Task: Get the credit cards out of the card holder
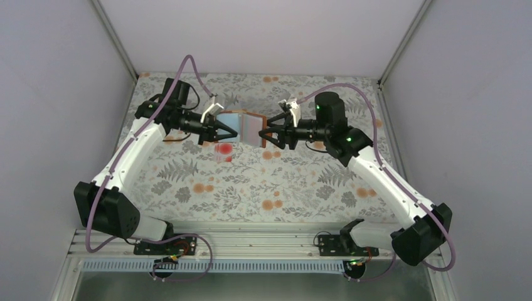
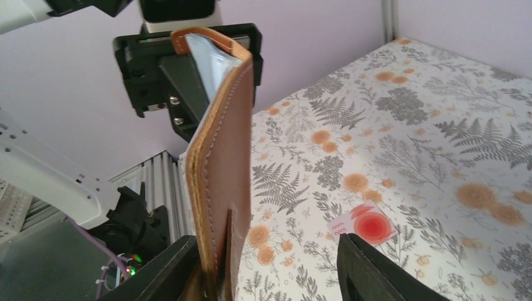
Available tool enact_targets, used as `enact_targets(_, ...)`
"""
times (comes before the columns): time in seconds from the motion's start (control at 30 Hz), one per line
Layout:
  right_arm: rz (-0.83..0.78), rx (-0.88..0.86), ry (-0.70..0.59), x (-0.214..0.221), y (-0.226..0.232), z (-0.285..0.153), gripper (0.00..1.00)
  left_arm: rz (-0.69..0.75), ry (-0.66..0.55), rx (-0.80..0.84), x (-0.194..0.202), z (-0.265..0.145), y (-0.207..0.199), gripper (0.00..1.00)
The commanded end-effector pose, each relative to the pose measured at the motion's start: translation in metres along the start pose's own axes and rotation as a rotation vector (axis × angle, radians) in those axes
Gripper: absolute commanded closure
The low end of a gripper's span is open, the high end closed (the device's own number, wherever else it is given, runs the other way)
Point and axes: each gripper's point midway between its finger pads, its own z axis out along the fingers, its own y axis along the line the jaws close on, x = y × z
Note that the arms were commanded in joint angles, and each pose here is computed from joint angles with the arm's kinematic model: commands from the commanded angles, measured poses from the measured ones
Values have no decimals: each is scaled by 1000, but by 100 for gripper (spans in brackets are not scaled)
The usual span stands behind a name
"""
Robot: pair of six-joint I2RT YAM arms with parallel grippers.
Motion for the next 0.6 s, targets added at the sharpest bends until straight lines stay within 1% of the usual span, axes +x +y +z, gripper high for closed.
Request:
enact_targets(0.0, 22, 77, -9, 2, -14, -4, 47, 81, -43, 41, -12, -5, -17, 98)
enact_targets(0.13, 53, 106, -29, -3, -24, 3, 57, 77, -47, 49, -12, -5, -17, 97)
enact_targets(0.43, 30, 42, -11, -1, -12, 34, 59, 76, -52, 61, -12, -4, -18, 98)
enact_targets(0.57, 2, -23, -20, -5, 4, 44, 62, 77, -51, 66, -10, -3, -19, 98)
